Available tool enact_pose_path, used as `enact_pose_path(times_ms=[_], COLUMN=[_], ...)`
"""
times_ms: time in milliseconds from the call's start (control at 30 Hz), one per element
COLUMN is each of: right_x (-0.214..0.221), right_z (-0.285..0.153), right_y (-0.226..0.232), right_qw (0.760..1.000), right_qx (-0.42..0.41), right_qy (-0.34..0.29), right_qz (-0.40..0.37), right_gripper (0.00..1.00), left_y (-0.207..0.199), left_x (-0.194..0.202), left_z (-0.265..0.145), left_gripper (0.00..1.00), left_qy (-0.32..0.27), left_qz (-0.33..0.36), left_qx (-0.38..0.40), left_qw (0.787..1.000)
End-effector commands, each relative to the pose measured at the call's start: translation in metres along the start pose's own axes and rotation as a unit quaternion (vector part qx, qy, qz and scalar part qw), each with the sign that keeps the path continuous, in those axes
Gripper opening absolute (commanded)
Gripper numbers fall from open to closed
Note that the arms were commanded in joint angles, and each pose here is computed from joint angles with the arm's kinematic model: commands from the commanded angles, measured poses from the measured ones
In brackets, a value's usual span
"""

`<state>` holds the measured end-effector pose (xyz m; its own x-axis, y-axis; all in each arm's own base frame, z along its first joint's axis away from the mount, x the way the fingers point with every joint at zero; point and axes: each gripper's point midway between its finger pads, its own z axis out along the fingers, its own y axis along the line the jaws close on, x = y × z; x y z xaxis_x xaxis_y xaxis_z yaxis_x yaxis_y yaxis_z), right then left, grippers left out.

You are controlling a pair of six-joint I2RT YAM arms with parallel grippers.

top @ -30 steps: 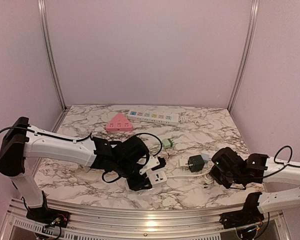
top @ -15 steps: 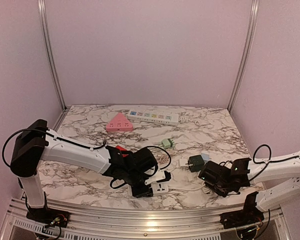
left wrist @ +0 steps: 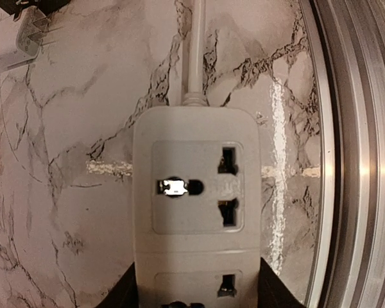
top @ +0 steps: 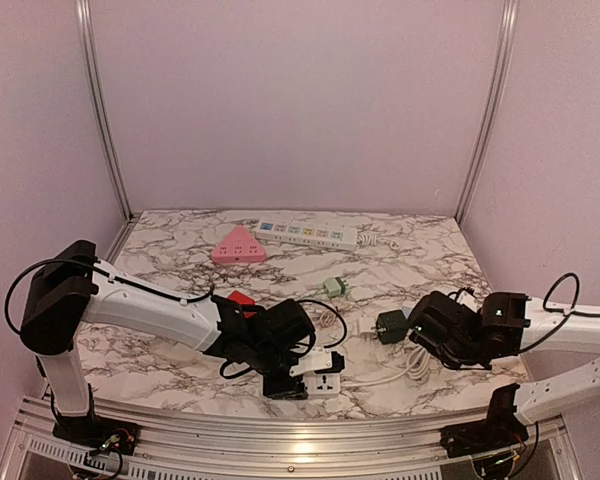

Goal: Insert the plug
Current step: Move the socket to the center of the board, then move the plug to the center of the board.

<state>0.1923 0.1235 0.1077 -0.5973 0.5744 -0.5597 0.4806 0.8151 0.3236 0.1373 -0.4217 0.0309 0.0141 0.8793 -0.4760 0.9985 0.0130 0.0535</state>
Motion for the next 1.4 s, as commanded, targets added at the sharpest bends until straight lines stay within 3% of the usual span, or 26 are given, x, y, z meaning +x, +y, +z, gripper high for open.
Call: enact_pose_path(times_ms=[0, 133, 267, 333, 433, 467, 600, 700, 900, 967, 1200, 1367], right_x=[-0.021, -0.027, -0.041, -0.050, -0.065, -0.069, -0.085, -0.096, -0.104, -0.107, -0.106, -0.090], right_z=[-0.007, -0.003, -0.007, -0.012, -0.024, -0.028, -0.045, -0.055, -0.069, -0.073, -0.079, -0.072], right_y=[0.017, 0.015, 0.022, 0.034, 0.055, 0.062, 0.084, 0.097, 0.116, 0.117, 0.120, 0.113], right_qw=[0.997, 0.995, 0.992, 0.988, 0.977, 0.973, 0.957, 0.946, 0.926, 0.923, 0.908, 0.906], right_qx=[-0.008, 0.002, -0.017, -0.037, -0.063, -0.071, -0.088, -0.101, -0.154, -0.163, -0.186, -0.195], right_qy=[-0.054, -0.082, -0.117, -0.133, -0.157, -0.164, -0.186, -0.200, -0.198, -0.199, -0.199, -0.169], right_qz=[-0.058, -0.057, -0.049, -0.068, -0.127, -0.147, -0.204, -0.233, -0.282, -0.288, -0.320, -0.334], right_gripper=[0.70, 0.68, 0.67, 0.76, 0.97, 0.98, 0.98, 0.98, 0.99, 0.98, 0.98, 0.99], left_y=[-0.001, 0.005, 0.016, 0.020, 0.029, 0.032, 0.049, 0.076, 0.135, 0.147, 0.170, 0.180], left_x=[0.013, 0.022, 0.028, 0.029, 0.024, 0.021, -0.001, -0.013, 0.009, 0.021, 0.056, 0.075], left_z=[0.001, -0.001, -0.012, -0.020, -0.037, -0.044, -0.080, -0.119, -0.189, -0.202, -0.205, -0.188], left_gripper=[0.28, 0.41, 0.67, 0.77, 0.94, 0.98, 0.99, 0.99, 0.99, 0.99, 0.99, 0.99], left_qy=[0.017, 0.029, 0.028, 0.022, 0.008, 0.001, -0.047, -0.096, -0.132, -0.135, -0.138, -0.120], left_qz=[0.020, 0.014, -0.001, -0.007, -0.008, -0.009, -0.034, -0.099, -0.221, -0.250, -0.359, -0.401], left_qx=[-0.012, -0.033, -0.054, -0.059, -0.083, -0.089, -0.120, -0.156, -0.324, -0.347, -0.348, -0.341], left_qw=[1.000, 0.999, 0.998, 0.998, 0.996, 0.996, 0.991, 0.978, 0.910, 0.894, 0.855, 0.842])
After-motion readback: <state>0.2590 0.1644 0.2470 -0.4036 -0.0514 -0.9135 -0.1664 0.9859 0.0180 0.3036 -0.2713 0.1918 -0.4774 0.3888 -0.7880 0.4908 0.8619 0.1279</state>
